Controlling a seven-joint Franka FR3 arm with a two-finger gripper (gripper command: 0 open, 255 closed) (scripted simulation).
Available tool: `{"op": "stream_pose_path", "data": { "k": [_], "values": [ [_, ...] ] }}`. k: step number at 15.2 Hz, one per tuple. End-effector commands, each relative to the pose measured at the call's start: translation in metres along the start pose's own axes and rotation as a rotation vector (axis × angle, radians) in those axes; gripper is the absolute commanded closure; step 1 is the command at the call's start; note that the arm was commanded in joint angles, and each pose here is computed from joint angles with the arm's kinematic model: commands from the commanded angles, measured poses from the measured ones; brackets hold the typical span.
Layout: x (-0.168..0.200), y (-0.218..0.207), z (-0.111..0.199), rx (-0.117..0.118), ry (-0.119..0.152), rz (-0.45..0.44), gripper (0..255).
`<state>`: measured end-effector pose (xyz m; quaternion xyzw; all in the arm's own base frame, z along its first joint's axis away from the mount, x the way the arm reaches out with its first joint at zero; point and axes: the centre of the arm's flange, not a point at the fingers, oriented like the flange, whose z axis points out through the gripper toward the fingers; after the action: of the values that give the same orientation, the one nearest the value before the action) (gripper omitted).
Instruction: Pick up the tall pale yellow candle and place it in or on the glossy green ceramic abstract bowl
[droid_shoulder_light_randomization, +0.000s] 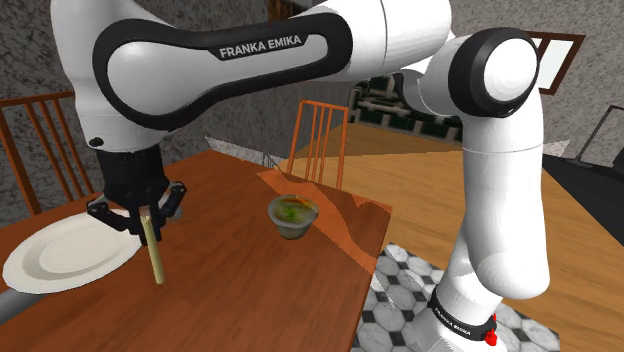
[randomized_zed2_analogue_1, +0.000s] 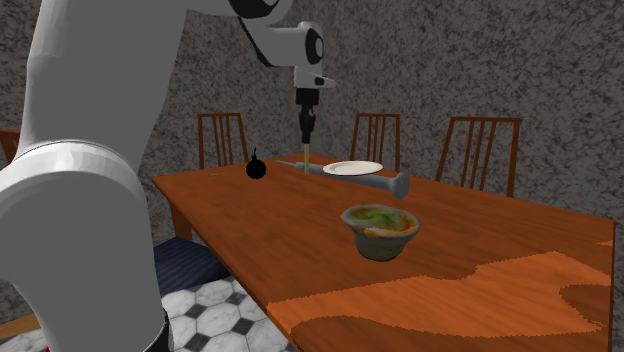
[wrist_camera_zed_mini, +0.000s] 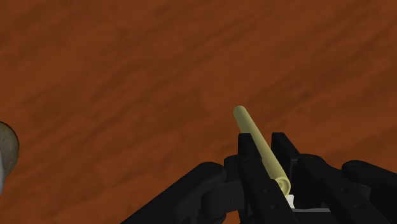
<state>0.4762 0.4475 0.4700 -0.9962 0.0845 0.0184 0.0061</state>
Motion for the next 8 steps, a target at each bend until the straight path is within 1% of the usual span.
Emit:
{"op": "stream_pose_path", "data": {
  "k": [1, 8],
  "values": [
    [0.001, 0.001, -0.011, 0.0, 0.0, 0.0, 255],
    [-0.001, 0.0, -0.048, 0.0, 0.0, 0.0, 255]
  ]
}}
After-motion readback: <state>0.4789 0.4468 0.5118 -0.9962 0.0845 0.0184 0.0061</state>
